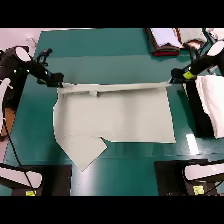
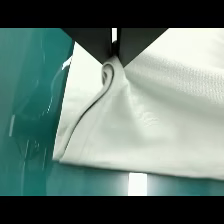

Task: Fold the shirts.

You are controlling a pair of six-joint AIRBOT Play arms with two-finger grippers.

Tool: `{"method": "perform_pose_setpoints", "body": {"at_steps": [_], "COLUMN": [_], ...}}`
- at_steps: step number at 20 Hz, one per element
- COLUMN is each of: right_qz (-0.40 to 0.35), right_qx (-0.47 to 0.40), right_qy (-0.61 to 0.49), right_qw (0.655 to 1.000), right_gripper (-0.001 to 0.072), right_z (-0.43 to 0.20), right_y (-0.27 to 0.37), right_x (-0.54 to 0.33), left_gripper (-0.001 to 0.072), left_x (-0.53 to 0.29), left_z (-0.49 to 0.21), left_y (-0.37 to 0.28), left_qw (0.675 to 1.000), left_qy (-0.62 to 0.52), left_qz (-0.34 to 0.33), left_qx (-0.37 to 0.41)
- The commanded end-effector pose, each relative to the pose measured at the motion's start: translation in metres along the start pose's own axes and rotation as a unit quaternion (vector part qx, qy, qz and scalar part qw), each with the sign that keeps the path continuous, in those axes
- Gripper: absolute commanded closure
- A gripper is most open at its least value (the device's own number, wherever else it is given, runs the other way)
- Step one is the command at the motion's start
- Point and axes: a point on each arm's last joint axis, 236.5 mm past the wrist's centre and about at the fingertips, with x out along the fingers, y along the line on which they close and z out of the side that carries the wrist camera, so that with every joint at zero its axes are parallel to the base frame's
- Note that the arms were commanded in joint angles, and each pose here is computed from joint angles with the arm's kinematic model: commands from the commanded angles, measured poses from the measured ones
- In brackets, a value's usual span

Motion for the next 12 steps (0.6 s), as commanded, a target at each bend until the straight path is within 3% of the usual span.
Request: {"method": "perform_pose_setpoints", "body": {"at_steps": [1, 4, 5, 6, 7, 12], "right_qz": [0.002, 0.003, 0.001, 0.001, 0.001, 0.018], "right_qx": [0.015, 0.027, 0.028, 0.033, 0.036, 0.020], "right_qy": [0.027, 0.027, 0.024, 0.021, 0.018, 0.014], "right_qw": [1.000, 0.999, 0.999, 0.999, 0.999, 1.000], "right_gripper": [0.0695, 0.0690, 0.0603, 0.0358, 0.0251, 0.0261], "right_z": [-0.035, -0.050, -0.051, -0.050, -0.048, -0.046], "right_y": [-0.003, -0.005, -0.006, -0.006, -0.006, 0.013], "right_x": [0.022, 0.035, 0.036, 0.037, 0.035, 0.001], "left_gripper": [0.0682, 0.0680, 0.0605, 0.0249, 0.0154, 0.0171], "left_x": [0.026, 0.036, 0.036, 0.035, 0.033, -0.022], "left_z": [-0.039, -0.057, -0.058, -0.058, -0.058, -0.071], "left_y": [0.004, 0.007, 0.009, 0.008, 0.008, 0.012], "left_qw": [0.998, 0.996, 0.996, 0.996, 0.996, 0.997], "left_qy": [0.061, 0.085, 0.089, 0.088, 0.087, 0.064], "left_qz": [-0.008, -0.006, -0.004, -0.004, -0.003, 0.040], "left_qx": [-0.012, -0.018, -0.019, -0.019, -0.023, -0.017]}}
